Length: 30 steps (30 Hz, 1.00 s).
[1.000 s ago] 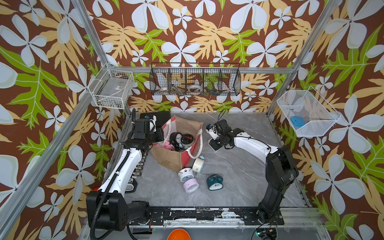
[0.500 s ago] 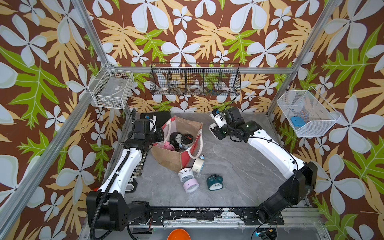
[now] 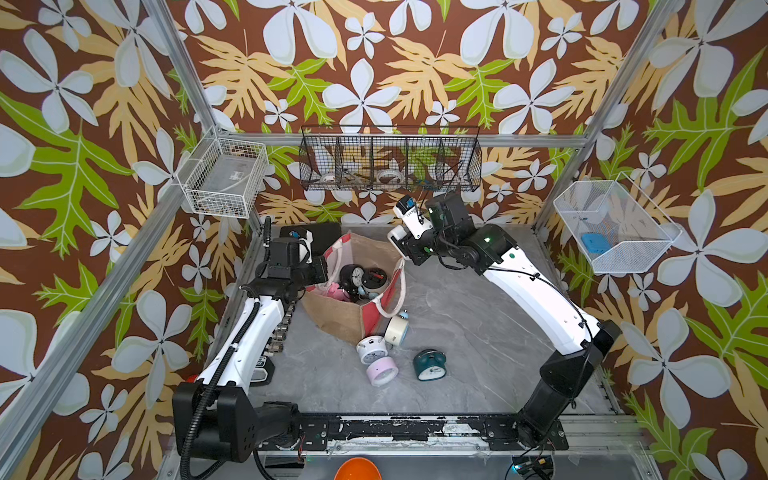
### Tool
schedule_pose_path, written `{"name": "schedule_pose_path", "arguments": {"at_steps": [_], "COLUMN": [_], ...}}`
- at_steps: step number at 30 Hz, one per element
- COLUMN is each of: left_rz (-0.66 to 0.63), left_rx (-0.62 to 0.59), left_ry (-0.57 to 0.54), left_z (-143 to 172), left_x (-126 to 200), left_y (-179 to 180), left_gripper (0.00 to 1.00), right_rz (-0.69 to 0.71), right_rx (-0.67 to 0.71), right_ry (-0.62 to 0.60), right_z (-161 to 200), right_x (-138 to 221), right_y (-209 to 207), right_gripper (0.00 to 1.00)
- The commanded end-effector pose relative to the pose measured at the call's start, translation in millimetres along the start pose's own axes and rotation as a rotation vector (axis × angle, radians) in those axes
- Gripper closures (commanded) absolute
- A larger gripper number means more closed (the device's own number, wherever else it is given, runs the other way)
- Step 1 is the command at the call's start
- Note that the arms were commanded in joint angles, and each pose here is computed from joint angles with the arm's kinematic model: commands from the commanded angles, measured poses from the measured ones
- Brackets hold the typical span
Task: Put the alarm clock into the canvas bag
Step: Place the alarm at the canvas bag.
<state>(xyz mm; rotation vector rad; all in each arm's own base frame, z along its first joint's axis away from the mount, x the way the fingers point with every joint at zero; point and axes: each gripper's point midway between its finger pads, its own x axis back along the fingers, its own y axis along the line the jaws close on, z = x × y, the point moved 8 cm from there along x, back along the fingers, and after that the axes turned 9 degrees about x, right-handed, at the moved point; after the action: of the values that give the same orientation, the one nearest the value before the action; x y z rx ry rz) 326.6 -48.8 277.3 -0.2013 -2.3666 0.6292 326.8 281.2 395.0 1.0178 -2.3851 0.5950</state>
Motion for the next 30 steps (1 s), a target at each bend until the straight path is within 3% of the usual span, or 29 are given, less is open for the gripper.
{"name": "schedule_pose_path", "arguments": {"at_steps": [1, 11, 30], "left_rz": [0.022, 0.02, 0.026], "left_rx": [-0.005, -0.006, -0.006], "left_ry": [-0.024, -0.027, -0.028], "left_z": [-3.6, -3.5, -3.9], "left_x": [2.7, 3.4, 3.5], "left_y": [-3.3, -3.3, -3.8], "left_gripper": [1.0, 1.0, 1.0], "right_rz": [-0.049, -0.165, -0.275], "right_rx": [0.026, 0.061, 0.073], "right_ry": [-0.007, 0.042, 0.316], "right_z": [-9.1, -12.2, 66.5], "right_x": [-6.9, -64.7, -191.6], "right_y": [14.9, 61.5, 97.7], "right_gripper": [0.74, 0.74, 0.75]}}
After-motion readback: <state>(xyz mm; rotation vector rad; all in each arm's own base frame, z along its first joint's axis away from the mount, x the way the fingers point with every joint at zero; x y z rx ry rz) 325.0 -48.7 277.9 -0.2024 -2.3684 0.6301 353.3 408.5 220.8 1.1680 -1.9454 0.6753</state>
